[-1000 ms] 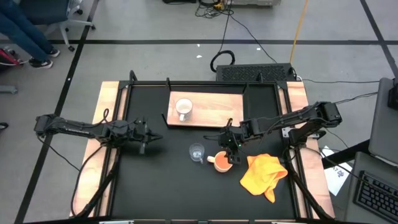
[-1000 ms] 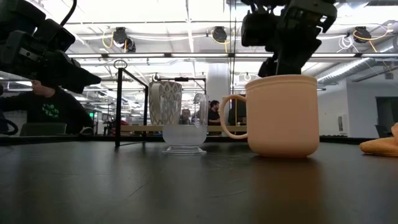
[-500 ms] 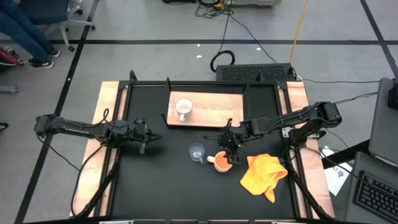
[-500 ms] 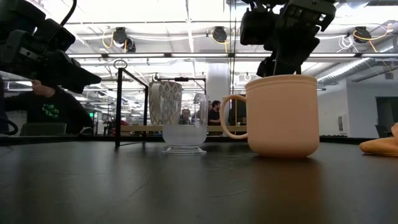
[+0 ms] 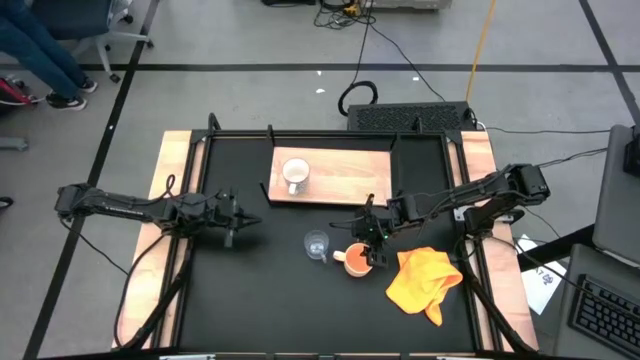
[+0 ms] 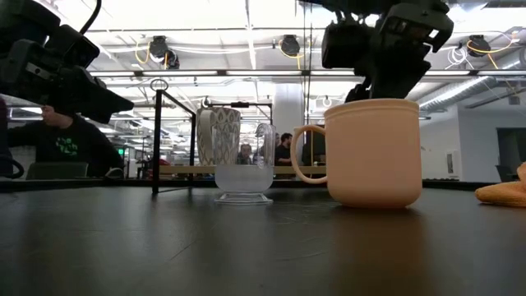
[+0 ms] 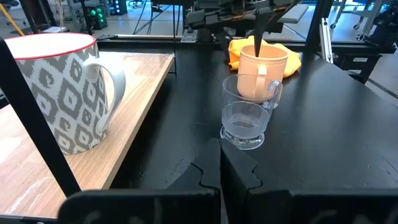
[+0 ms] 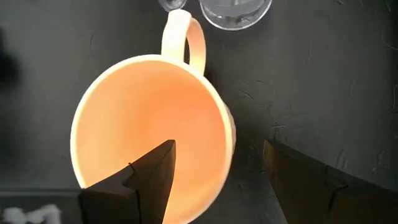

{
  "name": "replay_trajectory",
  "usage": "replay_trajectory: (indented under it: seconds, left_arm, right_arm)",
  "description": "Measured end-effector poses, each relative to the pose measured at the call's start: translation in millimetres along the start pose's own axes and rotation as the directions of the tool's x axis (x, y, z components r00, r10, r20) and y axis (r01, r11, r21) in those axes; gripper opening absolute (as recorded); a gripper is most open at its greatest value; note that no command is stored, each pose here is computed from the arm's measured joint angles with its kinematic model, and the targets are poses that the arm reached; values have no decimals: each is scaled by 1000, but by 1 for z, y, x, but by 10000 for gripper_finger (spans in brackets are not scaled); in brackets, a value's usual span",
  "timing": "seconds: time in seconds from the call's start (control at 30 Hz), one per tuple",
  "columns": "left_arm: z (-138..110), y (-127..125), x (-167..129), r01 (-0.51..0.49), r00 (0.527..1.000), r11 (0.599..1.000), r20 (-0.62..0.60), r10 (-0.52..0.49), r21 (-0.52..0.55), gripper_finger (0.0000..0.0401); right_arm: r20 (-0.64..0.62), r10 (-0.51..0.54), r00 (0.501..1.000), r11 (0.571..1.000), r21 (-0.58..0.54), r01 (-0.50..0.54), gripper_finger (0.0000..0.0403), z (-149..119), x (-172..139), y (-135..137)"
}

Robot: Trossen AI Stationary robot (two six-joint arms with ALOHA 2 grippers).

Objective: Stack small to large cups/mugs on shelf
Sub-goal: Put the orange mug on the shelf

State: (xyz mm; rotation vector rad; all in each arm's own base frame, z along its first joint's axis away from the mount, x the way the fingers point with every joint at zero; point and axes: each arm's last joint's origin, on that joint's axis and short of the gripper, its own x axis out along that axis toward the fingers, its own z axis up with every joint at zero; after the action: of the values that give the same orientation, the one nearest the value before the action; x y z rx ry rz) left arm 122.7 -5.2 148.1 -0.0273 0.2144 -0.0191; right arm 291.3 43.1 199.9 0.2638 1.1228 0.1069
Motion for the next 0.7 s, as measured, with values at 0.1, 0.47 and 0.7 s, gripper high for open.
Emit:
replay_trajectory:
  seconds: [0.1, 0.47, 0.7]
  left_arm:
    - [0, 0, 0, 0, 1000, 1000, 0, 0, 0, 1]
    - [0, 0, 0, 0, 1000, 1000, 0, 0, -1, 1]
    - [0, 0, 0, 0, 1000, 1000, 0, 0, -2, 1]
  right_arm:
    - [2, 1, 1000, 1000, -1, -1, 238, 0, 0, 0]
    - [5, 1, 1000, 1000, -2, -1, 238, 1, 0, 0]
    - [5, 1, 1000, 1000, 0, -1, 238, 1, 0, 0]
